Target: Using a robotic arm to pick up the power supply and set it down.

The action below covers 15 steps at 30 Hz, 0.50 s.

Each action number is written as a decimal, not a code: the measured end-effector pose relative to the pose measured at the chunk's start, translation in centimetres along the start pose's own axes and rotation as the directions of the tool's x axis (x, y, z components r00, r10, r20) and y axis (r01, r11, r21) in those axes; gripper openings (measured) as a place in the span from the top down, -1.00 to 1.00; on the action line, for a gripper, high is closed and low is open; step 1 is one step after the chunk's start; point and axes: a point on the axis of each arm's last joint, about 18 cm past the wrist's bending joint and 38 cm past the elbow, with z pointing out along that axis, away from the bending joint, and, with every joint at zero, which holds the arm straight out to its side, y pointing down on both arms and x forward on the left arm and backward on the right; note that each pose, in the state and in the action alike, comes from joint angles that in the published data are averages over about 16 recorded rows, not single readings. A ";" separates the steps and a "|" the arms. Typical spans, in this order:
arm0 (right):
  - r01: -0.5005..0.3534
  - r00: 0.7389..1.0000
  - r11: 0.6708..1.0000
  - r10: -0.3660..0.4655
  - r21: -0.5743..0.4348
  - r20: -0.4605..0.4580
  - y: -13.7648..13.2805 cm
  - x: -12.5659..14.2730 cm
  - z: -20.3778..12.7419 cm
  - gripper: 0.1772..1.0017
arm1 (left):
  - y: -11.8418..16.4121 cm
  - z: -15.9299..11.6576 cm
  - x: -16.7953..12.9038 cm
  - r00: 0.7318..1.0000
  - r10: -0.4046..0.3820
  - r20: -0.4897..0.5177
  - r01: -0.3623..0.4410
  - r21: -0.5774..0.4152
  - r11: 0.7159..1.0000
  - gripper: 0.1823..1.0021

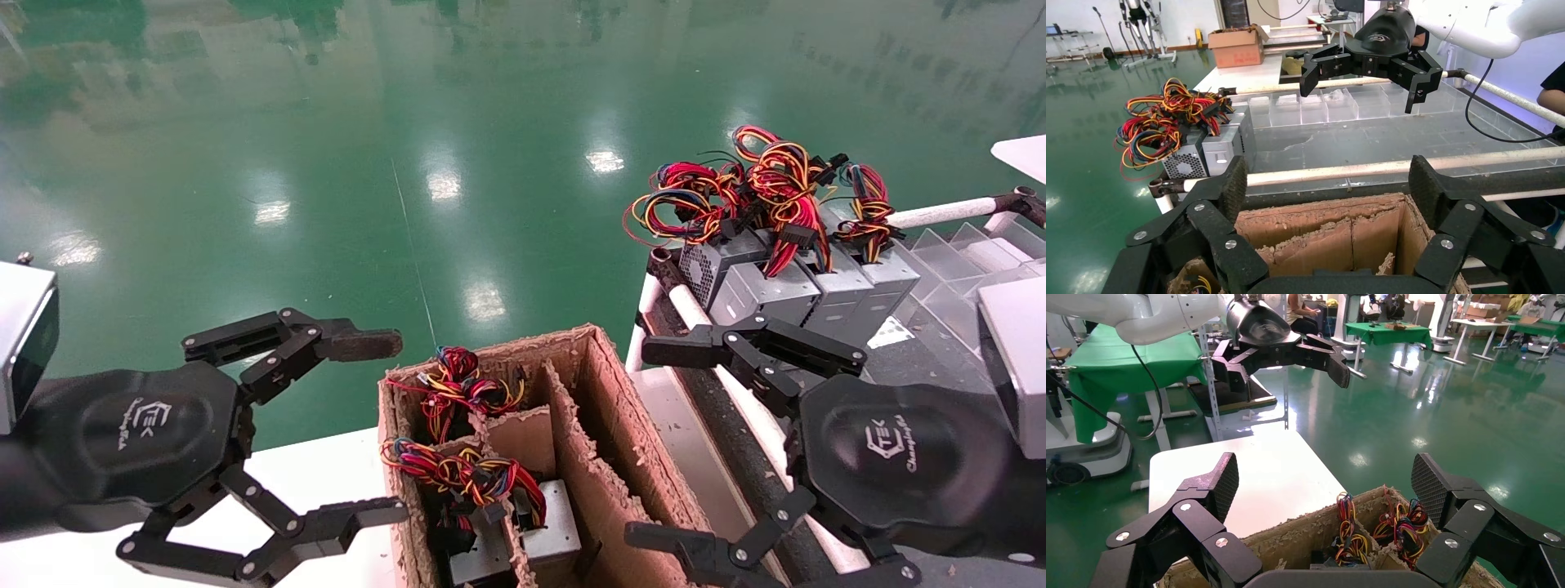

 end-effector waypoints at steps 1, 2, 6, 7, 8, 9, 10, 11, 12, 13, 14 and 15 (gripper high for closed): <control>0.000 1.000 1.000 0.000 0.000 0.000 0.0 0.0 0.0 -1.00 | 0.0 0.0 0.0 1.000 0.000 0.000 0.000 0.000 1.000 -0.85; 0.000 1.000 1.000 0.000 0.000 0.000 0.0 0.0 0.0 -1.00 | 0.0 0.0 0.0 1.000 0.000 0.000 0.000 0.000 1.000 -0.84; 0.000 1.000 1.000 0.000 0.000 0.000 0.0 0.0 0.0 -1.00 | 0.0 0.0 0.0 1.000 0.000 0.000 0.000 0.000 1.000 -0.79; 0.000 1.000 1.000 0.000 0.000 0.000 0.0 0.0 0.0 -1.00 | 0.0 0.0 0.0 1.000 0.000 0.000 0.000 0.000 1.000 -0.76; 0.000 1.000 1.000 0.000 0.000 0.000 0.0 0.0 0.0 -1.00 | 0.0 0.0 0.0 1.000 0.000 0.000 0.000 0.000 1.000 -0.74; 0.000 1.000 1.000 0.000 0.000 0.000 0.0 0.0 0.0 -1.00 | 0.0 0.0 0.0 1.000 0.000 0.000 0.000 0.000 1.000 -0.71; 0.000 1.000 1.000 0.000 0.000 0.000 0.0 0.0 0.0 -1.00 | 0.0 0.0 0.0 1.000 0.000 0.000 0.000 0.000 1.000 -0.68; 0.000 1.000 1.000 0.000 0.000 0.000 0.0 0.0 0.0 -1.00 | 0.0 0.0 0.0 1.000 0.000 0.000 0.000 0.000 1.000 -0.63; 0.000 1.000 1.000 0.000 0.000 0.000 0.0 0.0 0.0 -1.00 | 0.0 0.0 0.0 1.000 0.000 0.000 0.000 0.000 1.000 -0.59; 0.000 1.000 1.000 0.000 0.000 0.000 0.0 0.0 0.0 -1.00 | 0.0 0.0 0.0 1.000 0.000 0.000 0.000 0.000 1.000 -0.54; 0.000 1.000 1.000 0.000 0.000 0.000 0.0 0.0 0.0 -1.00 | 0.0 0.0 0.0 1.000 0.000 0.000 0.000 0.000 1.000 -0.49; 0.000 1.000 1.000 0.000 0.000 0.000 0.0 0.0 0.0 -1.00 | 0.0 0.0 0.0 1.000 0.000 0.000 0.000 0.000 1.000 -0.45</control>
